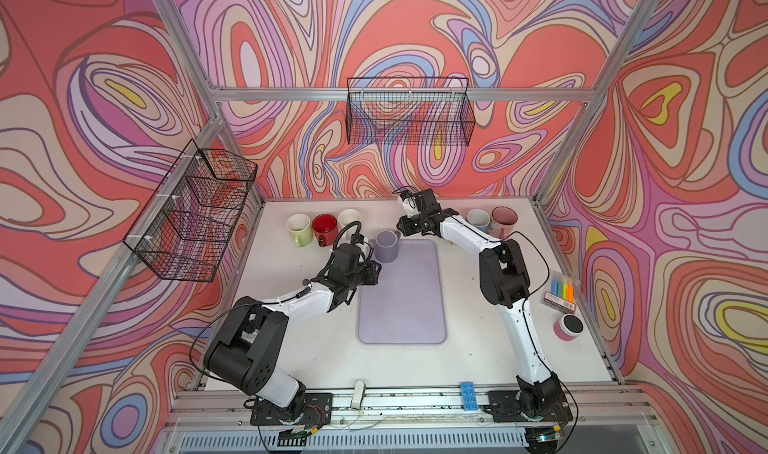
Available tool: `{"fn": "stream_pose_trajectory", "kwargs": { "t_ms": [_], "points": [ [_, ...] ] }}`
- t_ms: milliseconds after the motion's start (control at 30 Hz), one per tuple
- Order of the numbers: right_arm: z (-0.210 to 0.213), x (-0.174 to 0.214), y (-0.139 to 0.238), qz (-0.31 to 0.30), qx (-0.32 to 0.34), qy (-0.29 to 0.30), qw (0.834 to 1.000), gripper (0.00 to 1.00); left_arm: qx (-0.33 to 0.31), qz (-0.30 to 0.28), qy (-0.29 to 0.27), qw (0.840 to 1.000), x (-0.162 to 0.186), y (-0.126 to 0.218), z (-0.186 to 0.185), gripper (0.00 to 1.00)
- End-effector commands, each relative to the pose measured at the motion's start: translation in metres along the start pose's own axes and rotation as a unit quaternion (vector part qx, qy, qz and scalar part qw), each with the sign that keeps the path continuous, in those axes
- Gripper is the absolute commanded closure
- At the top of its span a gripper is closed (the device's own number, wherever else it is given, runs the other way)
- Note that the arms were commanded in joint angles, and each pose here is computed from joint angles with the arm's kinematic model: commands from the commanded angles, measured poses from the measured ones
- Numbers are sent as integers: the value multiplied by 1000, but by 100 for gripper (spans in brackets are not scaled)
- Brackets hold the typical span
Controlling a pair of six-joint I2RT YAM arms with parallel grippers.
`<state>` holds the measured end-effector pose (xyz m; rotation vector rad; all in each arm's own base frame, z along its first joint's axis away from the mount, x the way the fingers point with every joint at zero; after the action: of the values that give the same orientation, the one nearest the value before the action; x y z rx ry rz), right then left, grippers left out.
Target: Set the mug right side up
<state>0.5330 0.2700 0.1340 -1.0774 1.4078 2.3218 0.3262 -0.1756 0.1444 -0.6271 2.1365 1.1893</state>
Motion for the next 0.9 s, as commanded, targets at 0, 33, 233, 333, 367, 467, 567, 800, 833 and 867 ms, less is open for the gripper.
{"fn": "stream_pose_trajectory", "kwargs": {
  "t_ms": [0, 33, 233, 333, 367, 467, 567, 800, 833, 867],
  "points": [
    [1, 2, -17, 6, -22, -5, 1000, 73, 13, -11, 1, 1000, -7, -4, -6, 67],
    [1, 4, -19, 11, -26, -2, 1000, 73, 12, -10, 2, 1000, -7, -4, -5, 67],
    [7, 13, -12, 23, -37, 17, 999, 73, 9, -9, 0, 1000, -7, -10, -4, 67],
    [8, 18, 0, 23, -31, 25, 999, 73, 10, -13, 1, 1000, -7, -12, -3, 67],
    [10, 20, 5, 24, -35, 28, 999, 73, 10, -14, 0, 1000, -7, -13, -3, 68],
    [15, 27, 15, 33, -46, 33, 998, 74, 8, -15, 0, 1000, -7, -15, -2, 68],
    [20, 37, 23, 40, -54, 37, 997, 74, 4, -18, -2, 1000, -7, -14, -1, 68],
    [41, 52, 40, 47, -77, 56, 994, 74, -7, -19, -10, 1000, -2, -11, 3, 68],
    [43, 54, 41, 50, -80, 59, 994, 74, -7, -19, -11, 1000, -2, -10, 3, 68],
    [46, 56, 43, 52, -86, 62, 993, 74, -8, -20, -12, 1000, -1, -9, 3, 68]
  ]
}}
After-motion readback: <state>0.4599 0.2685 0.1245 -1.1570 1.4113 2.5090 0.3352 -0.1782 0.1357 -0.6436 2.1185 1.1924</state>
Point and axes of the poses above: each gripper's point midway between its finger pads, its own y axis back along the fingers, its own z axis along the line the jaws close on, x = y × z, the point moved 7 cm from there along y, back along the fingers, and after that the axes turned 3 degrees about -y, right-handed, at the moved point
